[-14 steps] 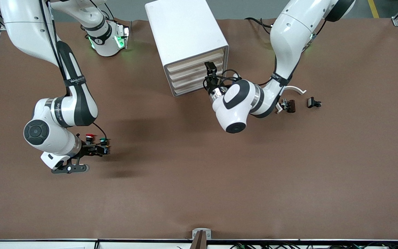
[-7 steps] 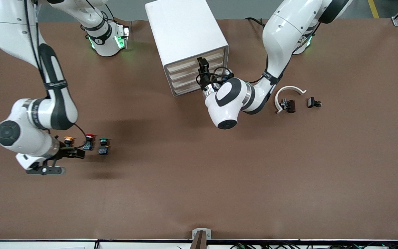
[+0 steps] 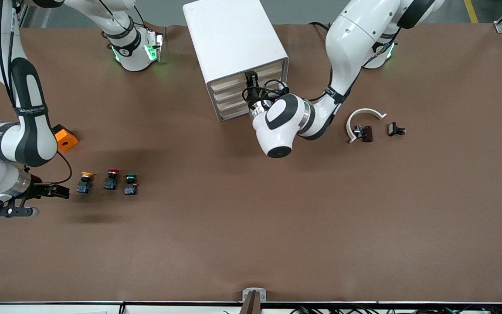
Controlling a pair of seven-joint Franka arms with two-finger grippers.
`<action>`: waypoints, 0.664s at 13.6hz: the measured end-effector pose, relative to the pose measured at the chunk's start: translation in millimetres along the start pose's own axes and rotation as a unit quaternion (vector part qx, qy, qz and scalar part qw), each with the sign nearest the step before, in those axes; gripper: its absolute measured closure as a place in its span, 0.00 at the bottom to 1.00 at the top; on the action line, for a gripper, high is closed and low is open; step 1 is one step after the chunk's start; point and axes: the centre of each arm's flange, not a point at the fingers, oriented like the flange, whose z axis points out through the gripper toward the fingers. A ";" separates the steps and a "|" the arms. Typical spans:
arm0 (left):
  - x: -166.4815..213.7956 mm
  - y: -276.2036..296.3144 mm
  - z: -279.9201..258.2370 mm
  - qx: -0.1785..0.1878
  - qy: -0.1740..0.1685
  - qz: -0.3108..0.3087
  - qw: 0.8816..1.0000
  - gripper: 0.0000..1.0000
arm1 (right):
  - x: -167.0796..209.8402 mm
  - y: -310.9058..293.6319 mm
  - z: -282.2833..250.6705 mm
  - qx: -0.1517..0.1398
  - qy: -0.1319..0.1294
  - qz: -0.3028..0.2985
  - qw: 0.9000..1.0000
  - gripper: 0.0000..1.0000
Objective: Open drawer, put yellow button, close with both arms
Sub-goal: 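Pull the top drawer open with the left gripper while the right gripper grasps the button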
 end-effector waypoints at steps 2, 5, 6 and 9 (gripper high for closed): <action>0.9 -1.8 -1.5 0.009 -0.001 -0.007 1.000 0.91 | -4.7 -4.3 20.9 0.003 -0.015 -0.003 1.000 0.00; 6.2 0.6 -10.4 0.010 -0.006 -0.012 1.000 0.91 | -14.3 -12.6 47.8 0.007 -0.035 -0.007 0.999 0.00; 9.0 1.8 -17.4 0.009 -0.012 -0.013 1.000 0.91 | -17.4 -14.4 52.9 0.008 -0.038 -0.008 0.999 0.00; 27.3 8.7 -61.8 -0.001 -0.047 -0.018 0.999 0.91 | -28.4 -18.5 66.9 0.011 -0.051 -0.010 0.999 0.00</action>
